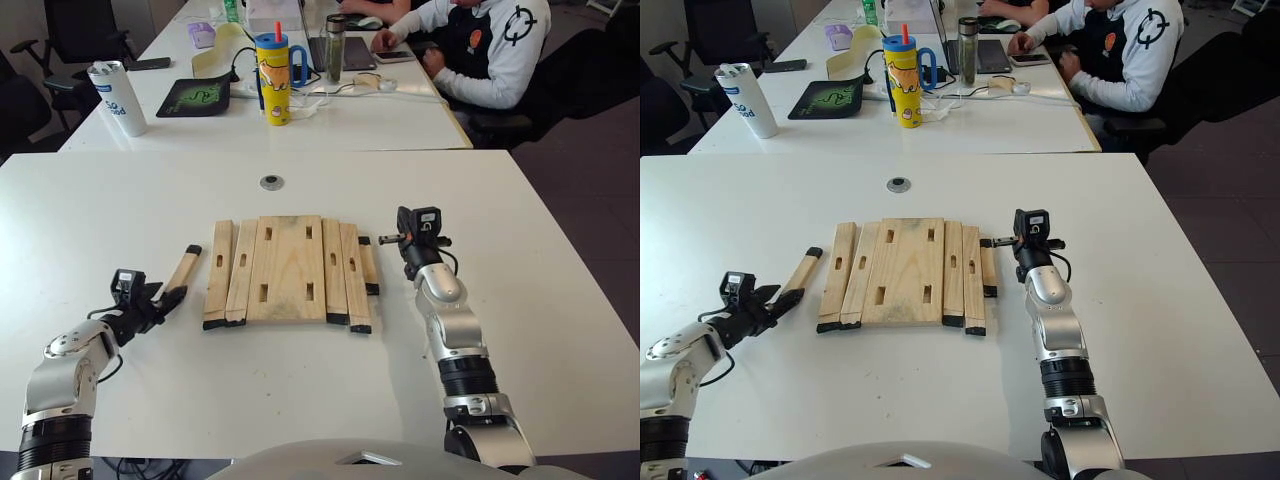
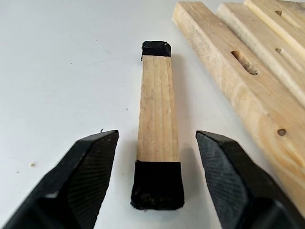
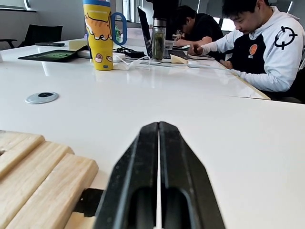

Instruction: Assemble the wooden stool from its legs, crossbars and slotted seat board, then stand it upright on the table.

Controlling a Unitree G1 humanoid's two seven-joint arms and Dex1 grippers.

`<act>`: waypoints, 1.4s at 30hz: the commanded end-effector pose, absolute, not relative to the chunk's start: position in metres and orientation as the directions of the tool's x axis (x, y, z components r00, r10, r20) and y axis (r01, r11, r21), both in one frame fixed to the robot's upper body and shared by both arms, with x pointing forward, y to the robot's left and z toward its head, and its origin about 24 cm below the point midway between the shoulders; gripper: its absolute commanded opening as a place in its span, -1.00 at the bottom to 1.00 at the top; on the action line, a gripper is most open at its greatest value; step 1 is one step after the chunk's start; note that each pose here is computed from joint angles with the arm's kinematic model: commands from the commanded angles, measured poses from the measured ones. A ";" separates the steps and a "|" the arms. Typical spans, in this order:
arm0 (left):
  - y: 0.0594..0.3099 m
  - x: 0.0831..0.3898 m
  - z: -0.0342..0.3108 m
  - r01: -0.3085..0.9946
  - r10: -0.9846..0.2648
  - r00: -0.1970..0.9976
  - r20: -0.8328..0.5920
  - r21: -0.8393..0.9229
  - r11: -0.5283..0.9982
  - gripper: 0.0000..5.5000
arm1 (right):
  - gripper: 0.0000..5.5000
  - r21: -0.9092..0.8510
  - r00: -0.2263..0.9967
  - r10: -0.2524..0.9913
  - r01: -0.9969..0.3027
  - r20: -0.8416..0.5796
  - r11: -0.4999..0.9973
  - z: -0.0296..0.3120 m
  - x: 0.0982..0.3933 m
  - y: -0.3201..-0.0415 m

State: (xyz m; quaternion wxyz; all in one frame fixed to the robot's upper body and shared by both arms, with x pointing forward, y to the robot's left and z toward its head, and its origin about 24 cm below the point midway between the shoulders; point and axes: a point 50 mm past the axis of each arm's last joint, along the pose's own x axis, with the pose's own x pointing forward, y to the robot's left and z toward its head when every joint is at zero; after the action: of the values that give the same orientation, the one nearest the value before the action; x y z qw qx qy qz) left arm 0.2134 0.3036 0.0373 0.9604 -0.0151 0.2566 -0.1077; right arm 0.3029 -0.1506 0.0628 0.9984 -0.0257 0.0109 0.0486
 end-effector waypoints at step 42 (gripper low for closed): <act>0.149 0.235 0.110 0.610 -0.616 0.788 0.007 0.132 0.782 -0.46 | -0.03 0.826 0.611 0.786 -0.488 0.093 0.281 0.131 0.285 -0.100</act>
State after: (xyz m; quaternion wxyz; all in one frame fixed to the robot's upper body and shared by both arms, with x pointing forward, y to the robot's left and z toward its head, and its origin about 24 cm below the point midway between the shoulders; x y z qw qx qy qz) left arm 0.2395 0.1542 0.1107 0.9464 0.0533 -0.0228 -0.3178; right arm 0.2854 -0.1022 0.1252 0.7862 0.4446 0.1714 0.3934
